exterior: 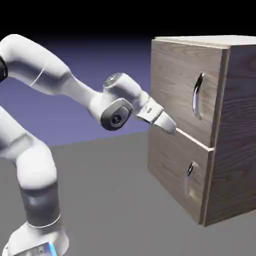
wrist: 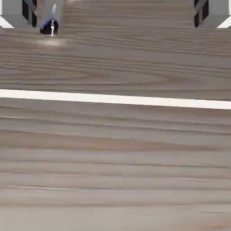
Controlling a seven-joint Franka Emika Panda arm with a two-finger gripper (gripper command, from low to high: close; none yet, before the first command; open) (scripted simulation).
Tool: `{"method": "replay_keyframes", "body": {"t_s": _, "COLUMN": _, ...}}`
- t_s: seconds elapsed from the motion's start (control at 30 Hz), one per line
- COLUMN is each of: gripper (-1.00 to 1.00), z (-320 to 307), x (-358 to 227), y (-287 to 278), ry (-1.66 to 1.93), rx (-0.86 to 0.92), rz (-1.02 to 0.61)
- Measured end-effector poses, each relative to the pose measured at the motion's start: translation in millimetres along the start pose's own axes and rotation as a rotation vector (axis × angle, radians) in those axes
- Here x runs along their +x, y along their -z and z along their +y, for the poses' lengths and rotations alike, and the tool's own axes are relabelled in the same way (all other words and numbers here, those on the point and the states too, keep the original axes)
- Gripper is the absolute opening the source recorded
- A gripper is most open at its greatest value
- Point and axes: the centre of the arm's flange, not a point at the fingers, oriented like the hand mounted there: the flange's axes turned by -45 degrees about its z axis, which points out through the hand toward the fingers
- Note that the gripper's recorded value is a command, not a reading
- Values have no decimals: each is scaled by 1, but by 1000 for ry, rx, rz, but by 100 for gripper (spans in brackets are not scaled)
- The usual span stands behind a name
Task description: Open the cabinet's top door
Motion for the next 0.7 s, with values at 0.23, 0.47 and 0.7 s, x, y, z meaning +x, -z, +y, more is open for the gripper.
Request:
{"method": "replay_keyframes", "body": {"t_s": 0.23, "gripper": 0, "z": -13, "x": 19, "y": 22, "ry": 29, "rx": -1, "rz": 64}}
{"method": "replay_keyframes", "body": {"t_s": 0.47, "gripper": 0, "z": -21, "x": 31, "y": 43, "ry": 48, "rx": -10, "rz": 133}}
{"method": "replay_keyframes", "body": {"t_s": 0.7, "gripper": 0, "z": -22, "x": 38, "y": 60, "ry": 58, "rx": -22, "rz": 210}}
